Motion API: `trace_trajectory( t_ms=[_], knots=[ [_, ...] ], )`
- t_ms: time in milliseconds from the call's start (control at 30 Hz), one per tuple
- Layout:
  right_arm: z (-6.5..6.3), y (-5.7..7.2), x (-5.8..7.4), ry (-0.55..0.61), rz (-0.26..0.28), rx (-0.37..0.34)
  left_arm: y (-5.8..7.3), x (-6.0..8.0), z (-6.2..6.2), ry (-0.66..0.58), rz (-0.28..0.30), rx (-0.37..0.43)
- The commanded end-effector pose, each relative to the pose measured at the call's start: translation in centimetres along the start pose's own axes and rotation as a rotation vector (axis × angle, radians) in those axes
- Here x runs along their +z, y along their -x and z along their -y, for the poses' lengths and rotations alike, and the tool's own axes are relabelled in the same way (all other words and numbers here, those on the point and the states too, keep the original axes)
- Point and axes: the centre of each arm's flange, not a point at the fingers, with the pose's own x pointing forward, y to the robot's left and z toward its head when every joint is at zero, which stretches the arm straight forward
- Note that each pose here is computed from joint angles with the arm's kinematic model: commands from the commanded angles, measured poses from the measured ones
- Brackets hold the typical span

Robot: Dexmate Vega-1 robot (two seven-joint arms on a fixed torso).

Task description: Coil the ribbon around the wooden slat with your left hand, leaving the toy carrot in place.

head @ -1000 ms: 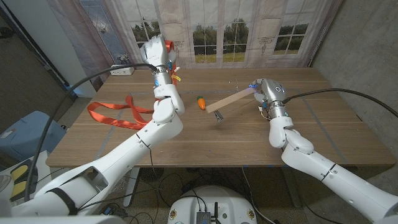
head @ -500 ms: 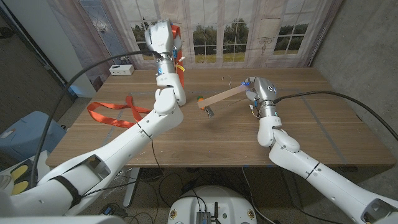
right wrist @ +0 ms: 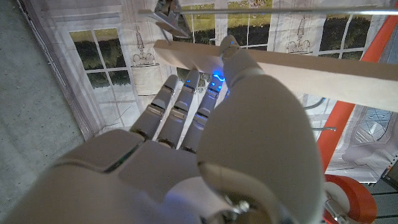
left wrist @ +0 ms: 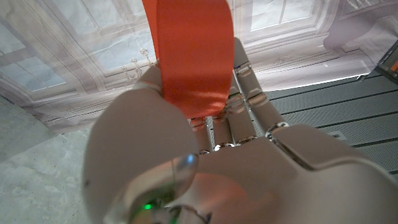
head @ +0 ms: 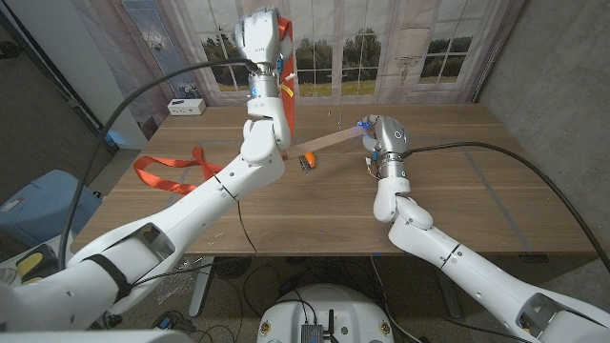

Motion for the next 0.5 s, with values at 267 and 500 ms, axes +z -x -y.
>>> trace_trajectory(
  t_ms=[267, 500],
  knots=[
    [-2.3, -1.0, 3.6, 0.027, -0.049, -0.04, -0.5, 3.4, -1.0, 0.056, 0.095, 0.025],
    [-2.8, -1.9, 3.6, 0.049, -0.083, -0.064, -0.1, 4.1, -2.1, 0.082, 0.117, 0.035]
  ],
)
